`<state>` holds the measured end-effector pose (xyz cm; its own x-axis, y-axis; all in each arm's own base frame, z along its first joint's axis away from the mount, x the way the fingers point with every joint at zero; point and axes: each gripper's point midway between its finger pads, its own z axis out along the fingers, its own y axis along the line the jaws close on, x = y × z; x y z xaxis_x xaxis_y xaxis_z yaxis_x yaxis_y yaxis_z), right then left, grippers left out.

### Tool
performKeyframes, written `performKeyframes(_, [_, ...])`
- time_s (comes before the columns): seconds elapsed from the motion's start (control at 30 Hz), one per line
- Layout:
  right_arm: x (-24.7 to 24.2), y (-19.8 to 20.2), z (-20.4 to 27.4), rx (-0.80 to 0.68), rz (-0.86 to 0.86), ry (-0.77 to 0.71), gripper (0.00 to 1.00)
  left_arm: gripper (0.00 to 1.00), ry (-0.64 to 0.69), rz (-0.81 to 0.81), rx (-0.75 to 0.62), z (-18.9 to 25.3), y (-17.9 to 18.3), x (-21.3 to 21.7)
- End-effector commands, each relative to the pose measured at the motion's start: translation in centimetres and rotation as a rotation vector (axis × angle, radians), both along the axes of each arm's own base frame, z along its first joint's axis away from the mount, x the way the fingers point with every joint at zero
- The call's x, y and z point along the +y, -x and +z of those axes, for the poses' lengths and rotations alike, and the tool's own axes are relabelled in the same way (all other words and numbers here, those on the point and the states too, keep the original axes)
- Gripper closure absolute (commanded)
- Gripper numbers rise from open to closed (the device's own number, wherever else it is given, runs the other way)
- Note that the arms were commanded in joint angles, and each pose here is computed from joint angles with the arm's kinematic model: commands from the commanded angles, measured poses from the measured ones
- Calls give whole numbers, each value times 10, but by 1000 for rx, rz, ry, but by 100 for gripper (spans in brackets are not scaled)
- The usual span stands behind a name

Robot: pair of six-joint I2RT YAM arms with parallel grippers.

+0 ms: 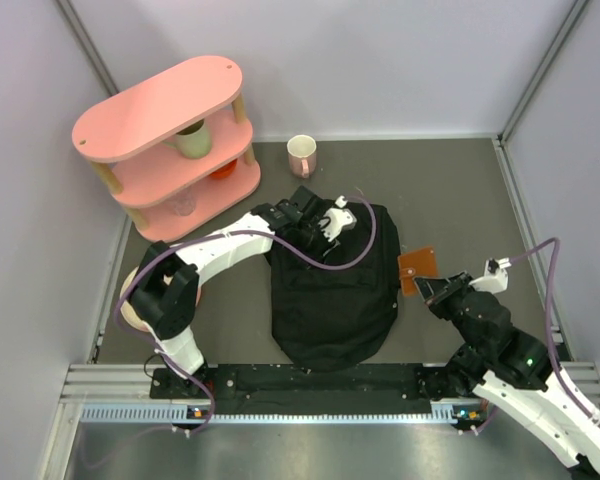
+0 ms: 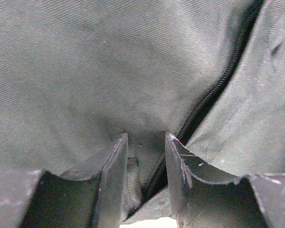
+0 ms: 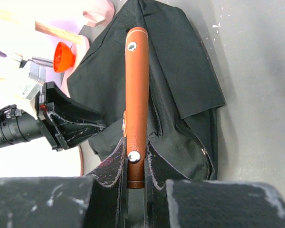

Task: Pack the student bag
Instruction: Place the personal item in the student bag.

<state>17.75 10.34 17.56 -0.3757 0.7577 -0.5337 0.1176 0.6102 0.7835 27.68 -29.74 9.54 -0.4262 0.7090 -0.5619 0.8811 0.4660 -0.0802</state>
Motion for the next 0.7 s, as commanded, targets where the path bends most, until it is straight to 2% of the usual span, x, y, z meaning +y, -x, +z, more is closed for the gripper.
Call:
performKeyframes(0.0, [1,-2,-1,-6,-11,-24,96,58,55,-99,114,7,40,-6])
performKeyframes(0.17, [1,-2,-5,4,-15,-29,96,57,46,-92,99,1,62,-6])
performKeyframes(0.27, [1,-2,-6,8,-17,-26,96,54,23,-13,35,-9,58,-5])
performKeyframes(0.5, [2,-2,-4,6,-11,-30,95,51,-11,235,-182,-22,20,5])
performKeyframes(0.67, [3,-1,-4,8,-5,-32,94,54,-48,339,-312,-23,-2,13])
